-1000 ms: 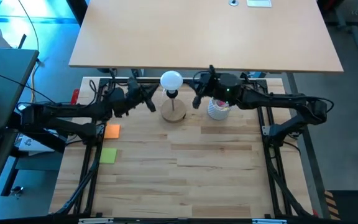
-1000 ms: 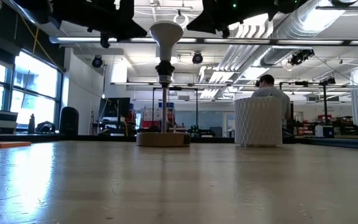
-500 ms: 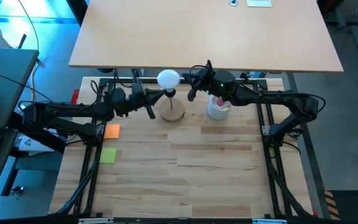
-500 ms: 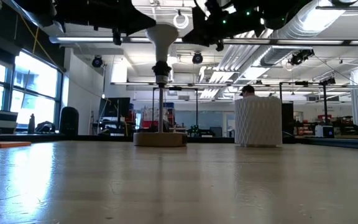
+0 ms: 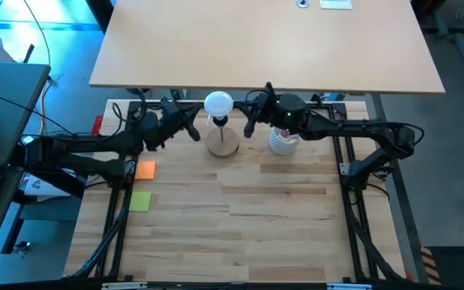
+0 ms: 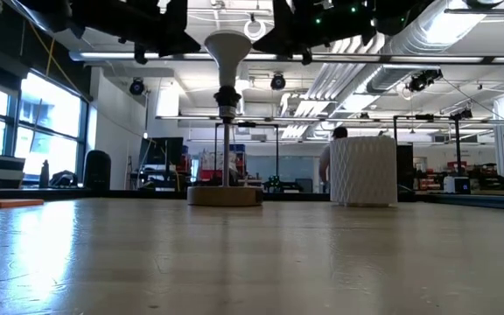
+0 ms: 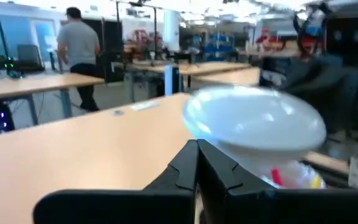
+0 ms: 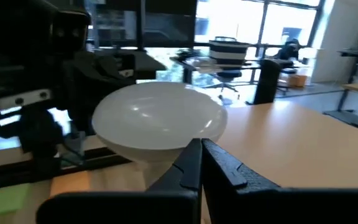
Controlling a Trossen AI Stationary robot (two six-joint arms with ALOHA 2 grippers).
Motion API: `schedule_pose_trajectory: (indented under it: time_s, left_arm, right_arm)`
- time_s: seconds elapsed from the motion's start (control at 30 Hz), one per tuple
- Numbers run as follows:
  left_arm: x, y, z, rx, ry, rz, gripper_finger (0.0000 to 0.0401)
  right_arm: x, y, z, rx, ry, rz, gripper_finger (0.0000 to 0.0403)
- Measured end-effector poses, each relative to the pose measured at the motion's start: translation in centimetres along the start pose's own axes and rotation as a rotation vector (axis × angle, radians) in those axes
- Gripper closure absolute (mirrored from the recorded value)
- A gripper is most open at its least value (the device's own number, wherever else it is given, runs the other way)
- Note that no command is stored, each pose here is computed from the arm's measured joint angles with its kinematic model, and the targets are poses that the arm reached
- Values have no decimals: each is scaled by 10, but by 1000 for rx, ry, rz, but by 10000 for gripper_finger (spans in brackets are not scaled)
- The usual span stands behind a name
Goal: Screw lightbulb
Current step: Remove the white lightbulb from the brown lamp
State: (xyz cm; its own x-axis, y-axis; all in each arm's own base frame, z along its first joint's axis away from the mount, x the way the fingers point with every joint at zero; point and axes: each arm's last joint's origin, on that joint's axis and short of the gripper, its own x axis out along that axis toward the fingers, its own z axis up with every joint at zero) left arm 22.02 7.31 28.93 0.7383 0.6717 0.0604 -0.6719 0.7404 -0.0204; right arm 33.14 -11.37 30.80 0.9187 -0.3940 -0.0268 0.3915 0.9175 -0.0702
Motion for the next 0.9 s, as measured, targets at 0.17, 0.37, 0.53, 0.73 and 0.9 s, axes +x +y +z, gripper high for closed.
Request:
schedule_pose_trajectory:
  time_s: [0.17,0.37,0.53,0.73,0.9]
  left_arm:
    - [8,11,1,-31,-29,-85,401]
    - [12,7,-2,-36,-27,-132,401]
    - [12,6,-3,-30,-25,-137,401]
    - [12,6,-3,-30,-25,-153,401]
    - [10,1,-2,-65,-27,-222,401]
  right_arm:
    - [-1,7,1,0,3,-87,403]
    - [-2,13,2,1,-3,-152,403]
    - [-3,19,3,-2,-2,-161,403]
    - [-4,23,5,-5,-20,-166,403]
    - [-1,10,4,2,-34,-138,403]
